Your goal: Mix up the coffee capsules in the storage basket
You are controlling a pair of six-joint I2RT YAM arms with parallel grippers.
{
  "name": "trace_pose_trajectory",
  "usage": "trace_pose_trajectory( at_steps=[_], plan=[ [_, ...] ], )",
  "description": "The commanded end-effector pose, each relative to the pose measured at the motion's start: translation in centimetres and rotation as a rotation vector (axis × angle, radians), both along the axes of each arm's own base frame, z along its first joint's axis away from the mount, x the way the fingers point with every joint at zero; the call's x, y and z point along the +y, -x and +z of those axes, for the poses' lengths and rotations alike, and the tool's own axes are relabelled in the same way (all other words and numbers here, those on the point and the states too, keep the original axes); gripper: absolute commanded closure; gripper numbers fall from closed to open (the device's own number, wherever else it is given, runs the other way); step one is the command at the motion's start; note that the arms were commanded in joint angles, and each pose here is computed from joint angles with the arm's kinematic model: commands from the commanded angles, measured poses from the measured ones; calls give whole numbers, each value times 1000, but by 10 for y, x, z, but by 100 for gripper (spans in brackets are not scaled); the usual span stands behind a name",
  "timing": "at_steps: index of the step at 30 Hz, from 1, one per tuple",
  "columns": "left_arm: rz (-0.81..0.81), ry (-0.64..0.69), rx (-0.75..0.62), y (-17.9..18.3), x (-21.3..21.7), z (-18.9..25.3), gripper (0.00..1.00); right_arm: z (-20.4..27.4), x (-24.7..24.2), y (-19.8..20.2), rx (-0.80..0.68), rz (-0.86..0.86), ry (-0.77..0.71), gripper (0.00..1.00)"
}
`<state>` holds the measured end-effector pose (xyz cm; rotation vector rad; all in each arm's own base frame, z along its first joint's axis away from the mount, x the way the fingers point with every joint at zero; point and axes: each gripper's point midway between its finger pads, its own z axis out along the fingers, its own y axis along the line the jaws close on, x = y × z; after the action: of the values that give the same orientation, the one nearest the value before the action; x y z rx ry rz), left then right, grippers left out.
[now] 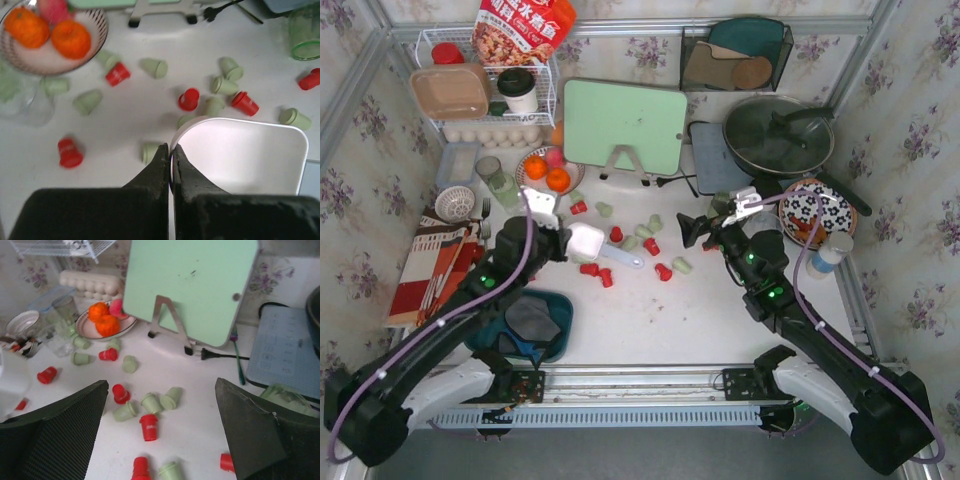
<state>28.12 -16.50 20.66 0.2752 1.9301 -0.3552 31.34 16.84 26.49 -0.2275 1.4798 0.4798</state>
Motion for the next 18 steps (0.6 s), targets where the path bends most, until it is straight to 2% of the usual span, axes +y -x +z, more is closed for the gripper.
trace_pose_trajectory(
  at_steps=[1,6,10,13,18],
  plan=[
    [-131,11,-195,-34,-37,32,100,-8,17,15,-32,128,59,7],
    [-198,17,-176,-38,-55,9,100,-16,42,41,-141,317,68,12],
    [-196,21,-174,-28,-50,3,100,-21,61,62,-206,443,82,13],
    [-154,-7,-216,-30,-40,2,100,-25,72,71,-218,493,99,15],
    [-144,-41,-207,-34,-38,-6,100,-28,86,85,-254,561,140,16]
  ],
)
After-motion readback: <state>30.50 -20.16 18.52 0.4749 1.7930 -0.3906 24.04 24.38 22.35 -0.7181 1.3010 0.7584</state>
